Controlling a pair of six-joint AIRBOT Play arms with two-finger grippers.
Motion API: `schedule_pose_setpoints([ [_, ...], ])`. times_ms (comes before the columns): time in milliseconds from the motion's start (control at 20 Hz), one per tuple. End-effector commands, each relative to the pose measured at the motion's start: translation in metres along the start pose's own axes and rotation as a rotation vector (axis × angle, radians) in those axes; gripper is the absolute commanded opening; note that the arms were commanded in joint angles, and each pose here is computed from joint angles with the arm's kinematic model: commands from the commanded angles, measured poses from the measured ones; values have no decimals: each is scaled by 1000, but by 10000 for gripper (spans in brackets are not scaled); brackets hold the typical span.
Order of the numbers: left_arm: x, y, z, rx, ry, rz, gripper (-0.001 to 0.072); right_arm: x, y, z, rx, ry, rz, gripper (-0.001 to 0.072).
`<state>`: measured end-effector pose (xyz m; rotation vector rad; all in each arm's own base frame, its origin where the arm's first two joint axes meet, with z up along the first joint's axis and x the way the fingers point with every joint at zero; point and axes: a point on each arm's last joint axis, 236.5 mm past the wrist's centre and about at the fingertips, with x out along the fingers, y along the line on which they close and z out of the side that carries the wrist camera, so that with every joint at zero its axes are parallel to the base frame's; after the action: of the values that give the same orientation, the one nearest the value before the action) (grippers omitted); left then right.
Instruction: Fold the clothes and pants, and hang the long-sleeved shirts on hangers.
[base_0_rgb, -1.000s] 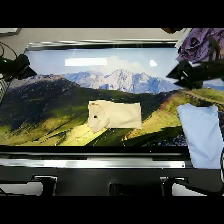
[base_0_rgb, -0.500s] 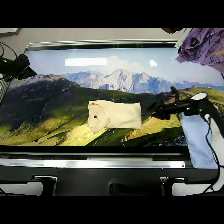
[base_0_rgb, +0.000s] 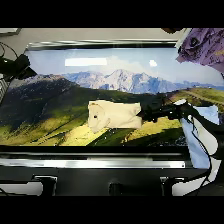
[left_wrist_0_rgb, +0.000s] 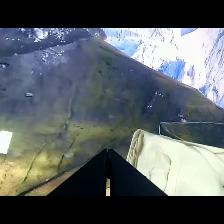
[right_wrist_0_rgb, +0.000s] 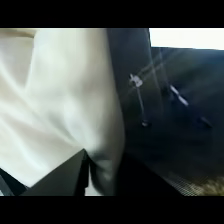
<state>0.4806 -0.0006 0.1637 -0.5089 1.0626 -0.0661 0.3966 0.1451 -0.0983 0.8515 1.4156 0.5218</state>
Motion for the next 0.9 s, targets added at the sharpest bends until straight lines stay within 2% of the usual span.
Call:
schedule_pose_setpoints([
  [0,4,1,-1,-3,8,1,15,9,10,0,-3,-1,27,41],
  [150,5,0,-1,-1,12,0,16,-9,48,15,-30,-25,95,22],
  [450,6,-1,-2,2,13,-1,16,-101,94,115,17,-297,-22,24],
  [700,6,-1,-2,2,13,-1,16,-216,102,172,78,-563,-12,23],
  [850,6,-1,-2,2,14,-1,15,-282,83,184,126,-704,-93,23],
])
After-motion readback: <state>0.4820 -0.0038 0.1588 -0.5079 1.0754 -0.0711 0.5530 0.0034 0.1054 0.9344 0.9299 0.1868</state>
